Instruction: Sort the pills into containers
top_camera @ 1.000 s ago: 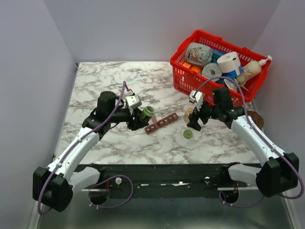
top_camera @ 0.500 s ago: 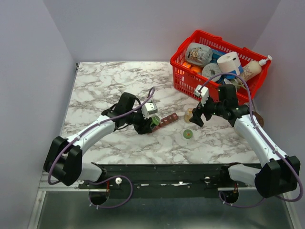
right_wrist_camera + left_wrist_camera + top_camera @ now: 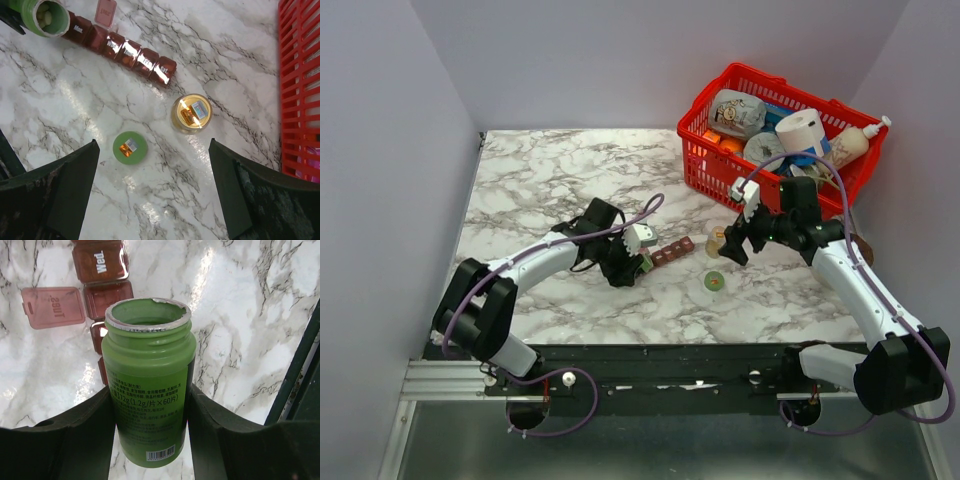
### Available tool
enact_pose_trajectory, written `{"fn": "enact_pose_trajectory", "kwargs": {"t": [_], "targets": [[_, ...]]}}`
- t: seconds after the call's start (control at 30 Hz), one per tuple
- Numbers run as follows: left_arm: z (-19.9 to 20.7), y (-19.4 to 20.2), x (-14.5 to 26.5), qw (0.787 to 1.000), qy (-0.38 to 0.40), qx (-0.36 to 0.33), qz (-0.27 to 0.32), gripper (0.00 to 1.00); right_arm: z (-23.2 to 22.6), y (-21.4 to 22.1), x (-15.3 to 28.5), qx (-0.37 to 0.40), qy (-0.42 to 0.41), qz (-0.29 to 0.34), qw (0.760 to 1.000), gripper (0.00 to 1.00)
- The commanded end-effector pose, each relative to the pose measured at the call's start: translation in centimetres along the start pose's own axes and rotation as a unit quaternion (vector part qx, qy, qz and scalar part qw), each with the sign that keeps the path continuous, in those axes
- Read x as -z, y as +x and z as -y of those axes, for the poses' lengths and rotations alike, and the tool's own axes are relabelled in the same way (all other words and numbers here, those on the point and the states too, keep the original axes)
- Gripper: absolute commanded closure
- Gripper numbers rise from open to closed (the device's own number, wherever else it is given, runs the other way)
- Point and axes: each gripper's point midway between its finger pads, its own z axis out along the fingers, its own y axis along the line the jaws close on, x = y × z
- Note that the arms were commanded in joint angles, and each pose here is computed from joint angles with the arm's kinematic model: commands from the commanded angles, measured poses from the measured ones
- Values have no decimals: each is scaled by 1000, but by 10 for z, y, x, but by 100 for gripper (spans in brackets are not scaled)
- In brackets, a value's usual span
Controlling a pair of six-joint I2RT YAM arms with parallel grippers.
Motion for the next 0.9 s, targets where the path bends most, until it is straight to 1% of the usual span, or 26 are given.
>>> {"fn": "enact_pose_trajectory", "kwargs": {"t": [0.0,0.4,0.87], "targets": [[-7,2,3,1000,-16,-9,-23,100,-7,5,4,-9,-11,-7,1000,0],[-10,10,2,996,-19,24,-89,100,-10,4,7,-7,-16,-7,1000,0],[-9,17,-1,988,-17,49,-148,100,-11,5,7,-14,-20,-9,1000,0]]}}
